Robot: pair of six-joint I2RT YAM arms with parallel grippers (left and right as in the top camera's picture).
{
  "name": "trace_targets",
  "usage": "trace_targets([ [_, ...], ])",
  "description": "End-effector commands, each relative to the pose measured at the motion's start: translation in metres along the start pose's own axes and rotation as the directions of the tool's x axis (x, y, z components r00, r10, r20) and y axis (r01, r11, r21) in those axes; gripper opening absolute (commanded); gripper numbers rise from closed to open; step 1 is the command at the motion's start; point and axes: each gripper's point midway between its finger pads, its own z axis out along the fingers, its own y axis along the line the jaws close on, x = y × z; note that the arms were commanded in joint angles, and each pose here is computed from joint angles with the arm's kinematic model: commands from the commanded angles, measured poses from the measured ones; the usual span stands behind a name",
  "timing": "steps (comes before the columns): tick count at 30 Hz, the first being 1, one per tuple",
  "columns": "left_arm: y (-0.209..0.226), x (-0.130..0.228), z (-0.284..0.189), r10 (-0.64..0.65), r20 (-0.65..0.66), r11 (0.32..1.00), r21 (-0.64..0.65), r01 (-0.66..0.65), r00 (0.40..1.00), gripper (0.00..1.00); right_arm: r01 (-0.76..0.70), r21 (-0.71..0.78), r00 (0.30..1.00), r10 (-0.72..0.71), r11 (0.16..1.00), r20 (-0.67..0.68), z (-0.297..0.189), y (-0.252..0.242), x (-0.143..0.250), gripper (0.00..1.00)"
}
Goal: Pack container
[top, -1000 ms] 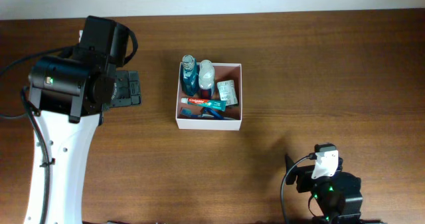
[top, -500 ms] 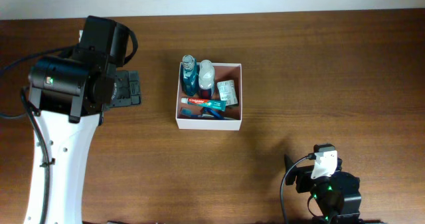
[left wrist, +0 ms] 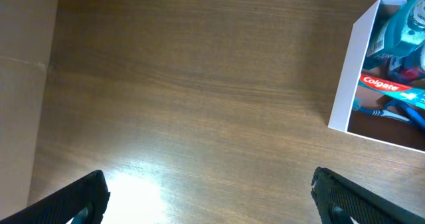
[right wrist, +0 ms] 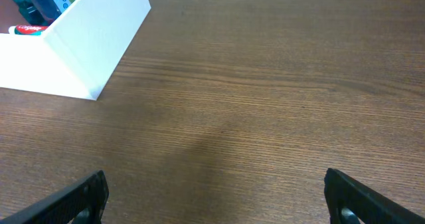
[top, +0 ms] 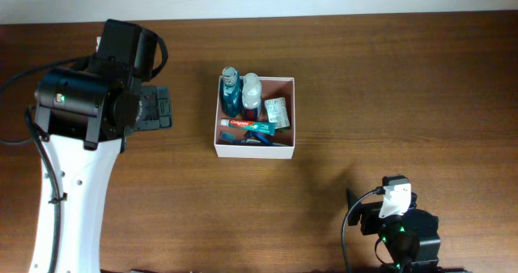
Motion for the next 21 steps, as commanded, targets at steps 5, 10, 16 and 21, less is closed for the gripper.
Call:
trace_targets([
  [5, 0.041, -0.017, -0.029, -0.166, 0.186, 0.986, 0.017, 0.165, 0.968, 0.99, -0.015, 0.001, 1.0, 0.015, 1.0, 0.01, 0.0, -0.001, 0.0, 0.99],
  [10, 0.041, -0.027, -0.044, -0.331, 0.32, 0.932, 0.258, 0.255, 0.888, 0.99, -0.015, 0.001, 1.0, 0.015, 1.0, 0.01, 0.0, -0.001, 0.0, 0.99],
  [16, 0.058, 0.022, -0.016, -0.383, 0.377, 0.918, 0.257, 0.302, 0.843, 0.99, -0.015, 0.001, 1.0, 0.015, 1.0, 0.01, 0.0, -0.001, 0.0, 0.99],
  [21, 0.048, 0.071, 0.03, -0.335, 0.389, 0.938, 0.225, 0.264, 0.858, 0.99, -0.015, 0.001, 1.0, 0.015, 1.0, 0.01, 0.0, -0.001, 0.0, 0.99],
])
